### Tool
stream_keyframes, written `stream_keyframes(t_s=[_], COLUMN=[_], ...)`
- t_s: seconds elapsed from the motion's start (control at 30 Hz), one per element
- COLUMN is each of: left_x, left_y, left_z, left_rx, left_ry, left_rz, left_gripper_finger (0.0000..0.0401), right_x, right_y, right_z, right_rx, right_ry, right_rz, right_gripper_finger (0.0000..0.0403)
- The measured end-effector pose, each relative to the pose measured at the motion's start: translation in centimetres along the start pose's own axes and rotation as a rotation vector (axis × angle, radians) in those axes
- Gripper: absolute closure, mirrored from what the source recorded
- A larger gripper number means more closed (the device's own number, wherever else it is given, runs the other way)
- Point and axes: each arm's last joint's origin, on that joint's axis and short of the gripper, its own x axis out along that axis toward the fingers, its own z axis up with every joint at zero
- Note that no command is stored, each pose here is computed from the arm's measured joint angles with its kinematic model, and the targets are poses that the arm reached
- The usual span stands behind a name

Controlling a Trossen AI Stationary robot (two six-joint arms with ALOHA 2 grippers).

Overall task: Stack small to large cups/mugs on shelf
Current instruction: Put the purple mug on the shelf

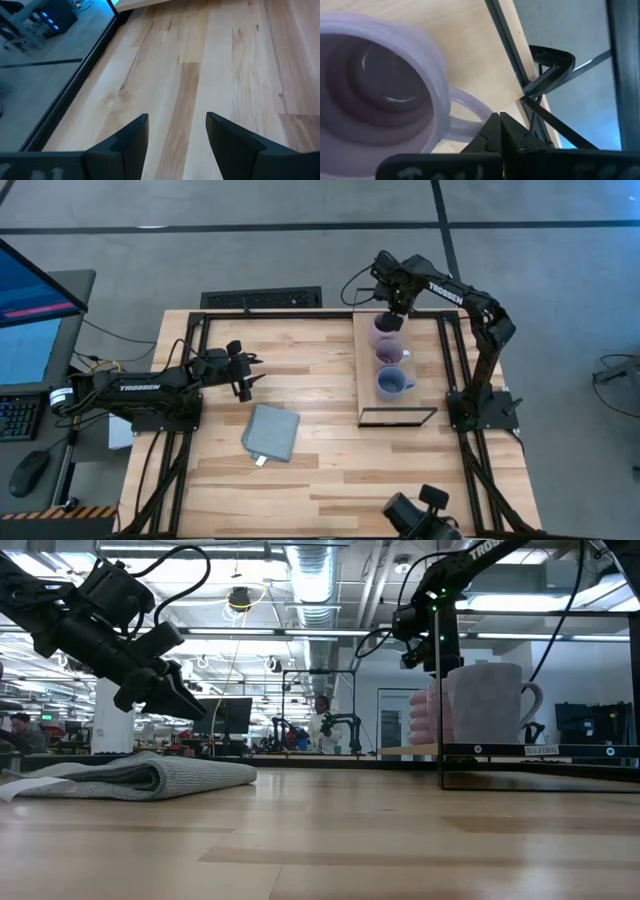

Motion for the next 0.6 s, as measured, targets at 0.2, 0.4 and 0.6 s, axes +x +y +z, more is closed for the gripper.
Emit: stream_keyframes(t_s=[0.2,0.4,0.6], left_x=[0.0,0.0,0.0], left_y=[0.0,0.0,0.0], left_z=[0.0,0.0,0.0], left_rx=[0.0,0.0,-0.001], left_ry=[0.0,0.0,0.0], left_rz=[0.0,0.0,-0.001], left_gripper_finger=[0.0211,0.0211,0.0211], right_x=[-0.04,-0.11,-0.14], right_y=[0.3,0.64,0.75], right_z=[-0.26,-0.58,-0.76], right_rx=[0.0,0.019,0.023], right_ry=[0.033,0.072,0.092], right_rz=[0.014,0.03,0.038], right_gripper_finger=[0.0395,0.0395,0.0395])
